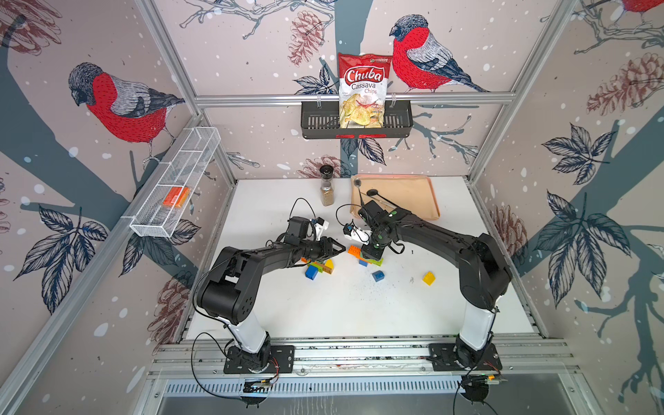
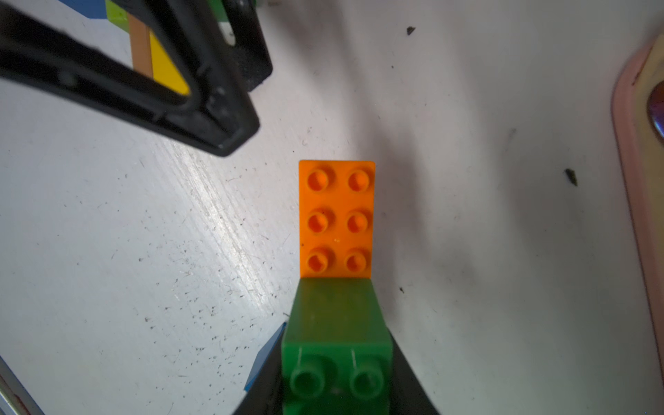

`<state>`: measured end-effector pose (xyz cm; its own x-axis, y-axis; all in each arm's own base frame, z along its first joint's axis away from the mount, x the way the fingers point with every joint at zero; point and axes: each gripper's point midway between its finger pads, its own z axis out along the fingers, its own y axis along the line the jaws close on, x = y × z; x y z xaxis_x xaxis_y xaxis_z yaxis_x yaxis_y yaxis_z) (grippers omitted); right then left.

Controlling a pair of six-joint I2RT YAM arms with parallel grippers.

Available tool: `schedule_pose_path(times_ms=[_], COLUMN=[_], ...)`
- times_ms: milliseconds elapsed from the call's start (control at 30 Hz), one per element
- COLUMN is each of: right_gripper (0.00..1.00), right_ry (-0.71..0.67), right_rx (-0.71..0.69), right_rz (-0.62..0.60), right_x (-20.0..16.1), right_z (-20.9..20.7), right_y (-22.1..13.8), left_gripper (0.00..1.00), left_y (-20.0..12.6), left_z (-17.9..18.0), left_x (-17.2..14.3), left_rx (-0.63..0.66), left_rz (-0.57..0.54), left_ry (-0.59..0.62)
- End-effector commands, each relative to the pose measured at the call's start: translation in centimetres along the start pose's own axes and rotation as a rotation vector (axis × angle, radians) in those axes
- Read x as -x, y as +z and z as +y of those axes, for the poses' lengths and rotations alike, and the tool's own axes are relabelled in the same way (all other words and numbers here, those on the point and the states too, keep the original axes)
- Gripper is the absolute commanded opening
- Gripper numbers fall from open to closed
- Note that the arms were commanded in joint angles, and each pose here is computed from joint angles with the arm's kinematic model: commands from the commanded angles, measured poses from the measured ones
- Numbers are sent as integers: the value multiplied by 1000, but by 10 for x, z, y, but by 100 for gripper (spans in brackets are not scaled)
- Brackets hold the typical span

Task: Assemble a fork with lego
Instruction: Assemble the lego brick with the lego brick.

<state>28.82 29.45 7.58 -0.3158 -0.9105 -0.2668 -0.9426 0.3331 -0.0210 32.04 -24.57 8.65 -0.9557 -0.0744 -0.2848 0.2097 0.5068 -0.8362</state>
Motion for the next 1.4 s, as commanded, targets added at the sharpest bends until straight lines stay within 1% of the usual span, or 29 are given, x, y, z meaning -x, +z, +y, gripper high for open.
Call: schedule_pose_path(times_ms=[0, 200, 367, 467, 633, 833, 967, 1067, 1233, 1300, 1367], right_gripper=[27, 36, 46, 51, 55, 57, 56, 56, 56, 56, 55], right_ry=[24, 27, 37, 43, 54, 91, 166, 269, 497, 577, 607], right_rx=[4, -2, 8, -9, -38, -85, -161, -217, -293, -291, -311], right_rz=[111, 69, 42, 35, -27, -75, -115, -149, -164, -176, -176], right_x=[-25, -13, -7, -5, 7, 12, 9, 2, -26, -38, -51], right_z=[2, 2, 3, 0, -5, -11, -20, -27, -37, -37, -35], right_y=[9, 1, -6, -9, -24, -47, -68, -83, -97, -100, -102], left_gripper=[49, 49, 49, 49, 49, 50, 52, 54, 56, 56, 57], left_y=[-1, -2, -4, -5, -7, -7, -8, -9, -9, -8, -6], left_z=[0, 0, 0, 0, -2, -3, -5, -8, -11, -14, -16], left_x=[-1, 0, -1, 0, 1, 2, 6, 8, 11, 12, 12], left_rx=[3, 3, 11, 13, 15, 18, 25, 18, 8, -3, -8], left_rz=[0, -4, -9, -17, -23, -22, -31, -35, -44, -45, -38], left_ry=[15, 18, 19, 23, 27, 37, 49, 60, 72, 76, 83])
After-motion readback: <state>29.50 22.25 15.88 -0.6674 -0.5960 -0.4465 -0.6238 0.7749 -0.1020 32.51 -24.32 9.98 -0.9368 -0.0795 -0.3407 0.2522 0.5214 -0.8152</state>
